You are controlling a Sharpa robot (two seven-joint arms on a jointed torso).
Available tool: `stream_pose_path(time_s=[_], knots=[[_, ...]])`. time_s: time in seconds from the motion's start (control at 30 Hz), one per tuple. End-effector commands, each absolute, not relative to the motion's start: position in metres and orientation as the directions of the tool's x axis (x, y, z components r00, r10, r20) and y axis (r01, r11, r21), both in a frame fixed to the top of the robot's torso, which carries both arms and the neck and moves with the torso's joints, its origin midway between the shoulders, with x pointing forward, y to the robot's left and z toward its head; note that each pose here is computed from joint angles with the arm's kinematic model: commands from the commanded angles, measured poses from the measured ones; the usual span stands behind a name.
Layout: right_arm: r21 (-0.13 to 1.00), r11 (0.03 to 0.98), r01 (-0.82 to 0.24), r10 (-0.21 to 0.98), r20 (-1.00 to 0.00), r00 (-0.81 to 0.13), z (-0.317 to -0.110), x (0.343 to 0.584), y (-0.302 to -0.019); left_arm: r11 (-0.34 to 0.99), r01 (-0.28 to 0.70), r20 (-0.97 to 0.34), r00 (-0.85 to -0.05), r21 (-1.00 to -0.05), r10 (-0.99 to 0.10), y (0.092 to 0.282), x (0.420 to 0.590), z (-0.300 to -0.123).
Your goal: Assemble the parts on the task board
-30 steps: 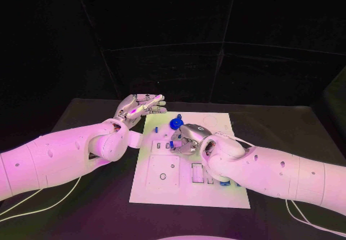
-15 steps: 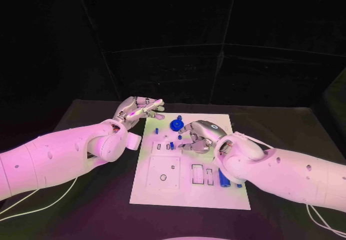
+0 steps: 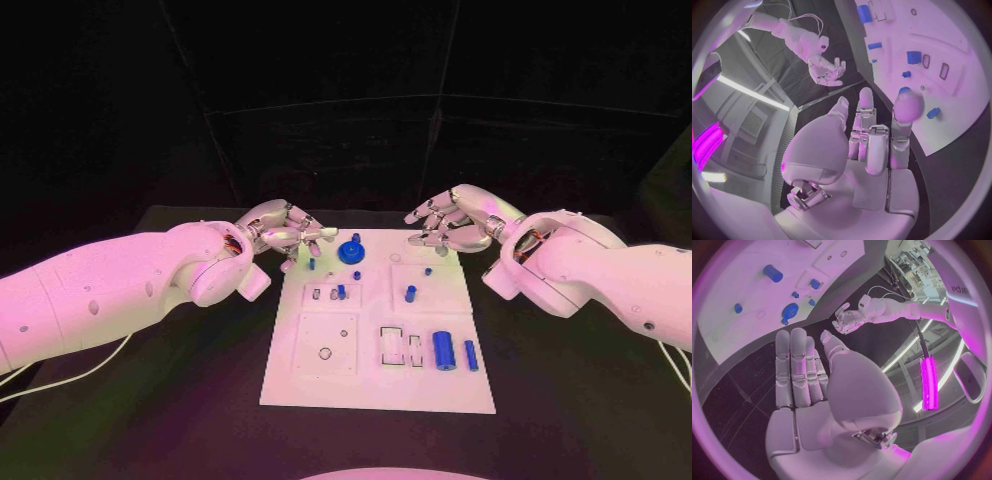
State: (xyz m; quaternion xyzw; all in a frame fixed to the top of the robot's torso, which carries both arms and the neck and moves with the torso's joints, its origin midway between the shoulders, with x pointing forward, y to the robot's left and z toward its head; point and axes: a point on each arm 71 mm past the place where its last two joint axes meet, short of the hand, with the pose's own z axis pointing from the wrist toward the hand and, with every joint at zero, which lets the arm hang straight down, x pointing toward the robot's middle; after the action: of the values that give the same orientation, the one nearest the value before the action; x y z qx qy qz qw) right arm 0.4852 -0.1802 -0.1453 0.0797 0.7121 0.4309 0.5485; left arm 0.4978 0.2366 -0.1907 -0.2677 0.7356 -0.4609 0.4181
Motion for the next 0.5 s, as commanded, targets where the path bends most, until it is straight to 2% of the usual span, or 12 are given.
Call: stream_pose_path(time_s=[0.03, 0.2, 0.5], knots=[[0.831, 0.495, -0.254, 0.672, -0.551, -0.495, -0.146, 0.490, -0.188, 0.715, -0.079, -0.519, -0.633, -0.694, -0.574, 0.236, 0.498, -0.199], [0.848, 0.479, -0.225, 0.709, -0.525, -0.470, -0.144, 0.499, -0.202, 0.848, -0.064, -0.604, -0.673, -0.527, -0.426, 0.230, 0.505, -0.194], [0.840, 0.491, -0.230, 0.717, -0.540, -0.441, -0.143, 0.506, -0.206, 0.918, -0.044, -0.666, -0.675, -0.395, -0.319, 0.210, 0.515, -0.194]])
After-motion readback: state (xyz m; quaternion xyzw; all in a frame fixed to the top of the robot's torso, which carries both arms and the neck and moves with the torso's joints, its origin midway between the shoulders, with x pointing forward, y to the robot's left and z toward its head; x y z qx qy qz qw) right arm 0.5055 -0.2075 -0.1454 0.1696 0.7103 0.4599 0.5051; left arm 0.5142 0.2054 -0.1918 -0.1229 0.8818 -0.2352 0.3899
